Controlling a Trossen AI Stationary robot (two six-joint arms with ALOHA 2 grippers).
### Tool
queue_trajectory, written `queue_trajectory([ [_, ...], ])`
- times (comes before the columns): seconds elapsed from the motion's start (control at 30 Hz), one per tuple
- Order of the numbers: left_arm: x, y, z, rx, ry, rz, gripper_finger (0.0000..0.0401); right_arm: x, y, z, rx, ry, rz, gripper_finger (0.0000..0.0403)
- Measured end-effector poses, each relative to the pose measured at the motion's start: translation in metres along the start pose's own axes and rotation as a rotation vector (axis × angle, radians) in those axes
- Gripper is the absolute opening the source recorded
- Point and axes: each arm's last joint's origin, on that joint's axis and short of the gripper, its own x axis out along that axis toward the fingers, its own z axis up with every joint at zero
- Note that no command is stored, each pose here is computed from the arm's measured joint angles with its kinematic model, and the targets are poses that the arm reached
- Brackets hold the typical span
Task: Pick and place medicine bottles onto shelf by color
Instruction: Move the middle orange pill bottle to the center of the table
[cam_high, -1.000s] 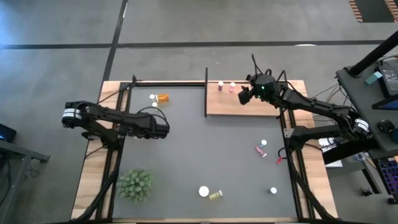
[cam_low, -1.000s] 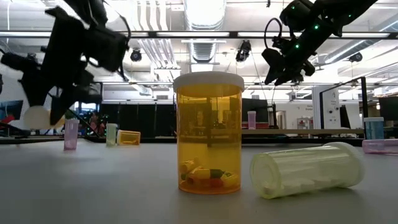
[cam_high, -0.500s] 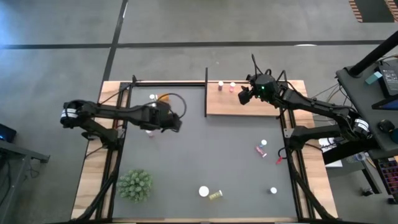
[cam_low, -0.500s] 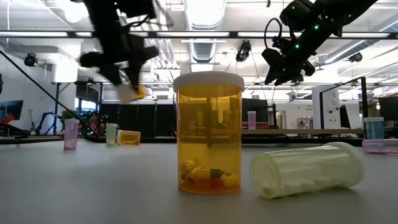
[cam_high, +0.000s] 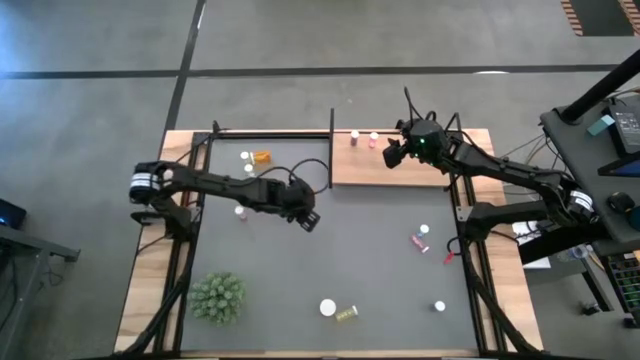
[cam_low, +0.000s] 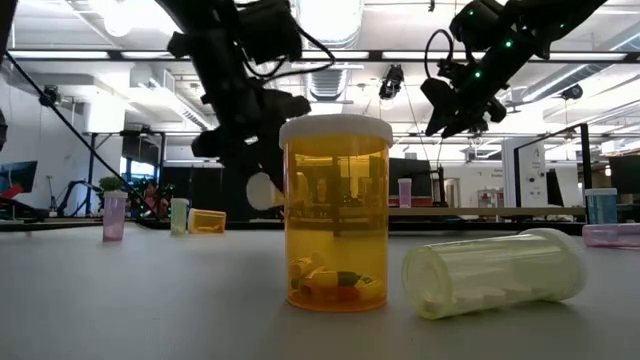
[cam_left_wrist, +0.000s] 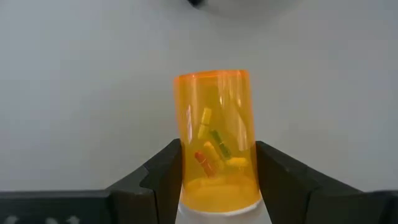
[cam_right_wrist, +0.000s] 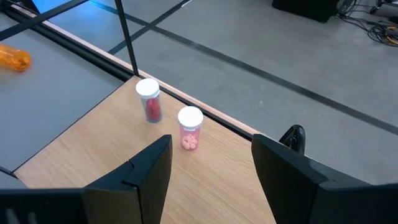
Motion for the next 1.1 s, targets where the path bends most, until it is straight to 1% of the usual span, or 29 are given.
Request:
queue_trajectory([
  [0.1,0.010,-0.005,0.000,0.002,0.034,-0.026,0.0162,0.000,0.000,0.000,-0.001,0.002,0.000,0.0212],
  [0.37,0.038,-0.010,-0.006,0.012,0.117,-0.017,0.0162,0.001,0.000,-0.001,-0.002,0.005,-0.001,0.0212],
  [0.53,0.039,-0.010,-0.007,-0.013,0.122,-0.015,0.0162,0.001,0.000,-0.001,-0.002,0.006,-0.001,0.0212],
  [0.77,0.039,-0.010,-0.007,-0.016,0.119,-0.017,0.0164,0.001,0.000,-0.001,-0.003,0.006,-0.001,0.0212],
  [0.87,0.039,-0.011,-0.005,-0.020,0.106,-0.030,0.0185,0.001,0.000,-0.001,-0.003,0.006,-0.001,0.0212],
  [1.1,0.035,-0.014,-0.001,-0.013,0.093,-0.043,0.0271,0.001,0.000,-0.001,-0.003,0.006,-0.001,0.0212],
])
